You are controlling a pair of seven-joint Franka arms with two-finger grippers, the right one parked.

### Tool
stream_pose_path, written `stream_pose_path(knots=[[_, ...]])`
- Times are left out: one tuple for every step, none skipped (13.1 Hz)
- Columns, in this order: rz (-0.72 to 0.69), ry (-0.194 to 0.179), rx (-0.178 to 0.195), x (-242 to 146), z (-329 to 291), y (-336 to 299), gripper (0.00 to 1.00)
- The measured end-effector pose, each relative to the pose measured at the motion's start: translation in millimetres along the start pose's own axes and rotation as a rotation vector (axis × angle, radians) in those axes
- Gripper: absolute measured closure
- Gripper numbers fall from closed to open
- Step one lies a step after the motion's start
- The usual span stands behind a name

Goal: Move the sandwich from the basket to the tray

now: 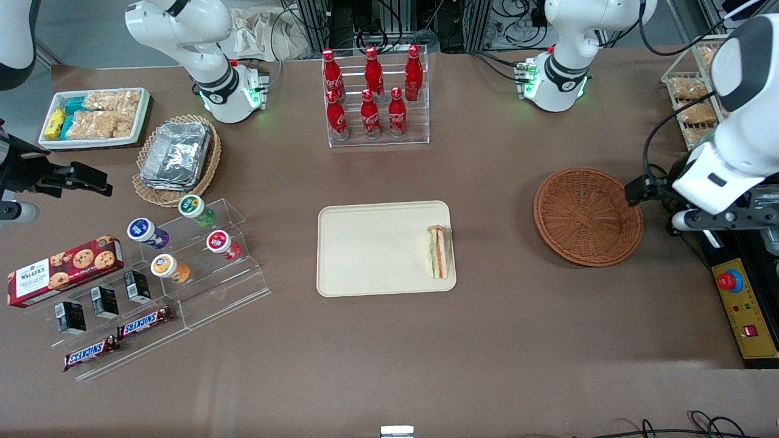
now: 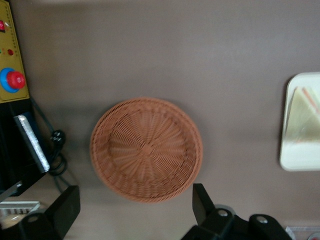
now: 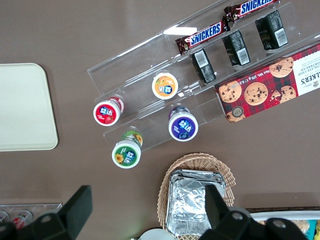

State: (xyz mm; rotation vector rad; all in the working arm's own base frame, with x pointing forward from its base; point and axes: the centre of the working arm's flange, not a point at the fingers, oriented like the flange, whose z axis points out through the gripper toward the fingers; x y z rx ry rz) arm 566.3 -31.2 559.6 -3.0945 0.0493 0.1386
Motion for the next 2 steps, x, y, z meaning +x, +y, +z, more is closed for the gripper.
stream_pose_path(knots=[[0.013,-0.003,0.001,-1.3,-0.8,-11.1,0.00],[0.028,-0.005,0.005,-0.9,0.4,-20.0,0.00]])
